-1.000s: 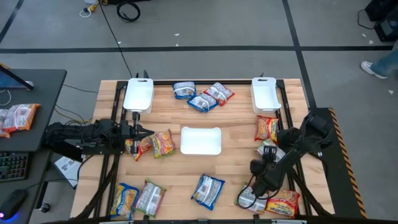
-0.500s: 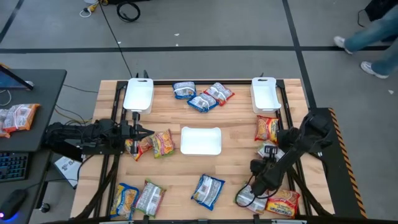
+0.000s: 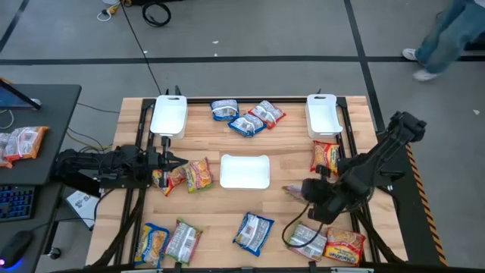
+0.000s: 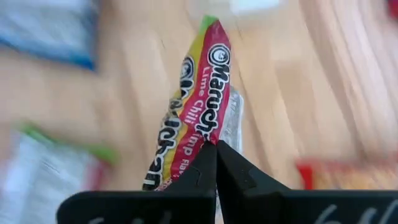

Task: Sort Maruchan noodles
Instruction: Put the green noodle pack into the bottom white bin

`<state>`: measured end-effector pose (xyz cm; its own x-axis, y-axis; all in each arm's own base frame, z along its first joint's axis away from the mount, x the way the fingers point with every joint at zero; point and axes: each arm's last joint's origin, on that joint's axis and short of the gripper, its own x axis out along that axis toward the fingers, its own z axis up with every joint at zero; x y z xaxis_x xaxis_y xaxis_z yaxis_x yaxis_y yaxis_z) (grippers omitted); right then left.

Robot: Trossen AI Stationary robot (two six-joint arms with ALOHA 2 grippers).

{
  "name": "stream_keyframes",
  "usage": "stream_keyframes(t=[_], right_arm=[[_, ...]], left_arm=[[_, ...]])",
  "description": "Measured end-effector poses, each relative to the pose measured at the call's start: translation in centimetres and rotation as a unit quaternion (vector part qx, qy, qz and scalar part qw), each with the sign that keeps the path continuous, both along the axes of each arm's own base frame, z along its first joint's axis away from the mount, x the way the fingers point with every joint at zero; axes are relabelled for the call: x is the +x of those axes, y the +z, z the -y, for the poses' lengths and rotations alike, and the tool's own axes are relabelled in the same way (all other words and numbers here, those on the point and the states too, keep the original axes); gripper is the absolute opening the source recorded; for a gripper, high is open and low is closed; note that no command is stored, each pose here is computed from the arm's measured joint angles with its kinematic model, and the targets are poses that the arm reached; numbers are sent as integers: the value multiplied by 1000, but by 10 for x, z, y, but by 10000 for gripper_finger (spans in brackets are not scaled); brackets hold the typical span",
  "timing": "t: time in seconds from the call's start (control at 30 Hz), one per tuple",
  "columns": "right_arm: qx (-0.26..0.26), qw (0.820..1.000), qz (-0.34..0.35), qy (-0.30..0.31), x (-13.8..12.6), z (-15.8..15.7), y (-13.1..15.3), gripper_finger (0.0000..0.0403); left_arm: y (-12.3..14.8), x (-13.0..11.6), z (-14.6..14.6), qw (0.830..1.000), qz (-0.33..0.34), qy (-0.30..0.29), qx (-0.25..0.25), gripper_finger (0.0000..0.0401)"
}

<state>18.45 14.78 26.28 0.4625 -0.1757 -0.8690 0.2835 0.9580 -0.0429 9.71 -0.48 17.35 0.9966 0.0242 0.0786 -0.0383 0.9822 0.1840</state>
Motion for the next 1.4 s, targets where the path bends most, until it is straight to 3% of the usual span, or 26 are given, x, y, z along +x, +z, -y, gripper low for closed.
stream_keyframes(t=[0.17, 0.3, 0.43, 0.57, 0.67, 0.8, 1.07, 1.27, 1.4], right_arm=[[31, 988, 142, 47, 17, -6, 23, 2], [20, 966, 252, 58, 45, -8, 35, 3], [10, 941, 336, 37, 82, -3, 38, 3], [-18, 920, 390, -25, 118, 9, 27, 3], [-22, 909, 412, -62, 141, 19, 14, 3], [14, 896, 423, -133, 163, 29, -12, 4], [13, 881, 409, -239, 184, 42, -59, 4], [15, 861, 434, -265, 196, 52, -71, 4], [13, 864, 433, -255, 200, 58, -75, 4]], left_arm=[[0, 0, 0, 1000, 0, 0, 0, 7], [0, 0, 0, 1000, 0, 0, 0, 7], [0, 0, 0, 1000, 0, 0, 0, 7], [0, 0, 0, 1000, 0, 0, 0, 7], [0, 0, 0, 1000, 0, 0, 0, 7], [0, 0, 0, 1000, 0, 0, 0, 7], [0, 0, 0, 1000, 0, 0, 0, 7], [0, 0, 0, 1000, 0, 0, 0, 7], [0, 0, 0, 1000, 0, 0, 0, 7]])
